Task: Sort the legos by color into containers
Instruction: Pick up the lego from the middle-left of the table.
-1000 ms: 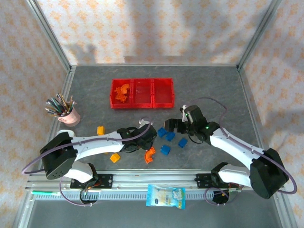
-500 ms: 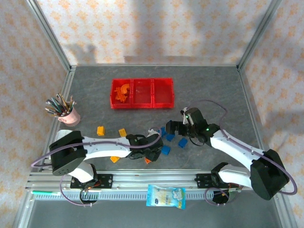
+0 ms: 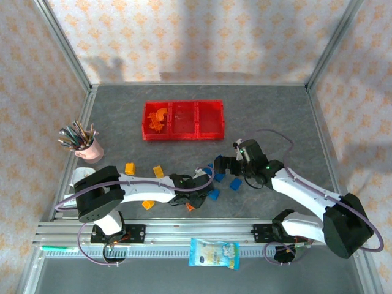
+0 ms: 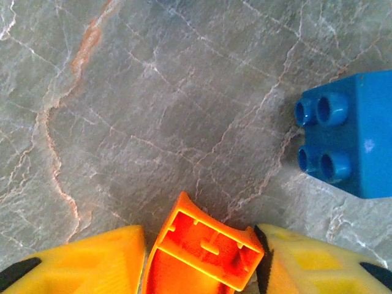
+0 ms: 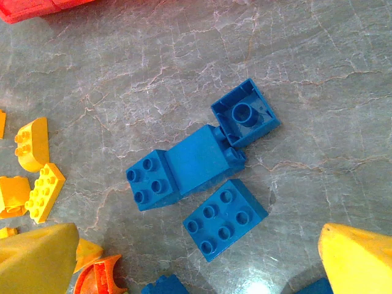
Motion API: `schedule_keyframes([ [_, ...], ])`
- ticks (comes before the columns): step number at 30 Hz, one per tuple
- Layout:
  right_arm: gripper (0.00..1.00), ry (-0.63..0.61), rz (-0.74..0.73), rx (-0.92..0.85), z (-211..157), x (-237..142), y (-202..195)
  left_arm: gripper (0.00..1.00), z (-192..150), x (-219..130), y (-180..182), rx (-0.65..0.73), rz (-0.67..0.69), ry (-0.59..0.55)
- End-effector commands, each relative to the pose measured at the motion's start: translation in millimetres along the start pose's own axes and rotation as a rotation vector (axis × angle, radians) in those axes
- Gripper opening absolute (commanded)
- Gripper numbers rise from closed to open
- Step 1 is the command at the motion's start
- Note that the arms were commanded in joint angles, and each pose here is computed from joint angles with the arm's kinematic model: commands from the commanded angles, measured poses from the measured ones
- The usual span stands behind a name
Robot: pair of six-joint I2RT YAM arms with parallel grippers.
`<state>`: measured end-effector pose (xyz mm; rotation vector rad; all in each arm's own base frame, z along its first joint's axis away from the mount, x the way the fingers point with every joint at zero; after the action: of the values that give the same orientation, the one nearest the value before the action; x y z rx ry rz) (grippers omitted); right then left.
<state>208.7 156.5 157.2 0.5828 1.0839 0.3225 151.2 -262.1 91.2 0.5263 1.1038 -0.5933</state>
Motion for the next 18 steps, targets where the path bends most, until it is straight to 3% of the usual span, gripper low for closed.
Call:
schedule_keyframes([
  [1, 1.00, -0.026, -0.016, 0.010, 0.1, -2.2, -4.7, 0.46, -1.5, 7.5, 7.2, 0.011, 0.064, 0.008],
  [12, 1.00, -0.029, -0.006, 0.008, 2.3, -3.0, -1.4, 0.27, -6.9, 4.2, 20.7, -0.046, 0.097, 0.003],
  [18, 1.00, -0.026, 0.011, -0.003, 6.0, -3.2, 4.6, 0.24, -3.5, -6.4, 29.8, -0.107, 0.102, -0.038],
])
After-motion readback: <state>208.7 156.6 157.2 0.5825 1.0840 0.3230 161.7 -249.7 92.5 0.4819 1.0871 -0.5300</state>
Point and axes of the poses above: each hand's point on the last joint's axis, 136 mm out from that joint toward the fingers, its own x axis out along the fingers, its own y axis along the line the jaws close on, z = x × y, the point moved 8 cm from there along -x, back along the fingers, and after that the axes turned 14 degrees about x, right-handed, at the moved point
